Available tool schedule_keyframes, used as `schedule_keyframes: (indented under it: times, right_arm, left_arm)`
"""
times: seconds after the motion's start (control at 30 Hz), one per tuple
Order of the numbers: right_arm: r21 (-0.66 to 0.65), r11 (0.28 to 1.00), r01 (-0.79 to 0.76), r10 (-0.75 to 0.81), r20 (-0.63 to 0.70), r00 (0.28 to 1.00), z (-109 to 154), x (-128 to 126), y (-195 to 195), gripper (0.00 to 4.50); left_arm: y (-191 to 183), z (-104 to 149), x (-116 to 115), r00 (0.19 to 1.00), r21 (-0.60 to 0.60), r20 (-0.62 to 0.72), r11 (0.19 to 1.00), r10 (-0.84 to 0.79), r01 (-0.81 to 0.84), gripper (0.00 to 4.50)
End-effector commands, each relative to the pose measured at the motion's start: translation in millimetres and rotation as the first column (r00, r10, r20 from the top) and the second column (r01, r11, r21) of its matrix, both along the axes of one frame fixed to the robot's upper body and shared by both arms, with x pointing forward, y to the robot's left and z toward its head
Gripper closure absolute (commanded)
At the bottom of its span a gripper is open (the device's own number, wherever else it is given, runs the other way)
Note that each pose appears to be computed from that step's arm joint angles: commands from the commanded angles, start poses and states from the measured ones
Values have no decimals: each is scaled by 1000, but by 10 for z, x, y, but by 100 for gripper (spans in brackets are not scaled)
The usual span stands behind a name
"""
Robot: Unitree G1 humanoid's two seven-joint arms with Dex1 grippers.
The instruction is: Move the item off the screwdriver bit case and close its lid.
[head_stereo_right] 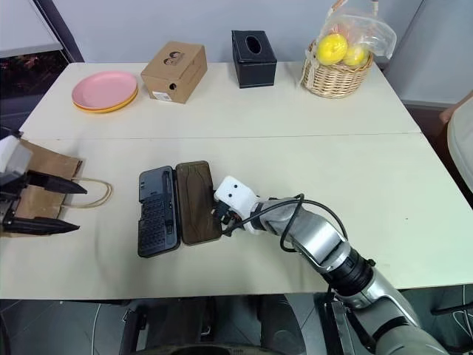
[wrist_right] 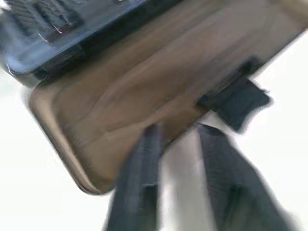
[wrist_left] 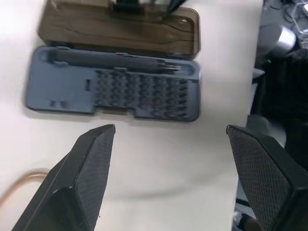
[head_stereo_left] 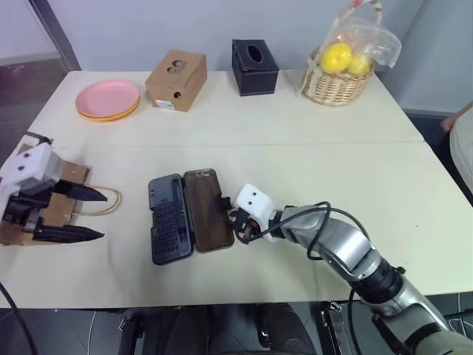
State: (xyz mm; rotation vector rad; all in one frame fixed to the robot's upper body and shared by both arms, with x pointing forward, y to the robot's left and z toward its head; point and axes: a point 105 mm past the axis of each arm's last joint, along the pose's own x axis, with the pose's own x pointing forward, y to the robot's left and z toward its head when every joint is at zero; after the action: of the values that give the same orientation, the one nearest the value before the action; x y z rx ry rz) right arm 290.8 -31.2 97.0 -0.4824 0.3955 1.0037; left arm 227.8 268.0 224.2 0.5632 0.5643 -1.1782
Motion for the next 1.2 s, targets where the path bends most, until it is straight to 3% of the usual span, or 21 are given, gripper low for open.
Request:
schedule_keyframes:
  times: [0.03, 0.3, 0.4, 0.5, 0.87, 1.03, 1.2]
  right_arm:
    - [-81, 994, 67, -69, -22, 997, -167, 71, -192, 448]
    - [-32, 995, 99, -99, -19, 995, -63, 86, -164, 448]
    - [-37, 993, 115, -114, 14, 993, 10, 103, -210, 369]
    - [-38, 989, 142, -140, 57, 989, 93, 149, -249, 227]
    - [63, 980, 188, -188, -7, 982, 193, 60, -151, 227]
    - [184, 968, 172, -149, -132, 980, 299, -102, 57, 227]
    - [131, 974, 183, -165, -138, 977, 183, -148, 45, 227]
  left_arm:
    - [-24, 52, 19, 1000, 0, 24, 1000, -7, 7, 64]
    - [-35, 23, 55, 1000, 1, 30, 1000, -8, 8, 64]
    - [-31, 7, 64, 999, 2, 32, 1000, -7, 7, 64]
    - [-34, 4, 71, 999, 3, 37, 1000, -10, 10, 64]
    - [-48, 4, 86, 999, -1, 44, 1000, -19, 19, 64]
    - [-46, -27, 83, 998, 9, 48, 1000, -28, 27, 64]
    - [-39, -20, 94, 998, 12, 51, 1000, -29, 29, 64]
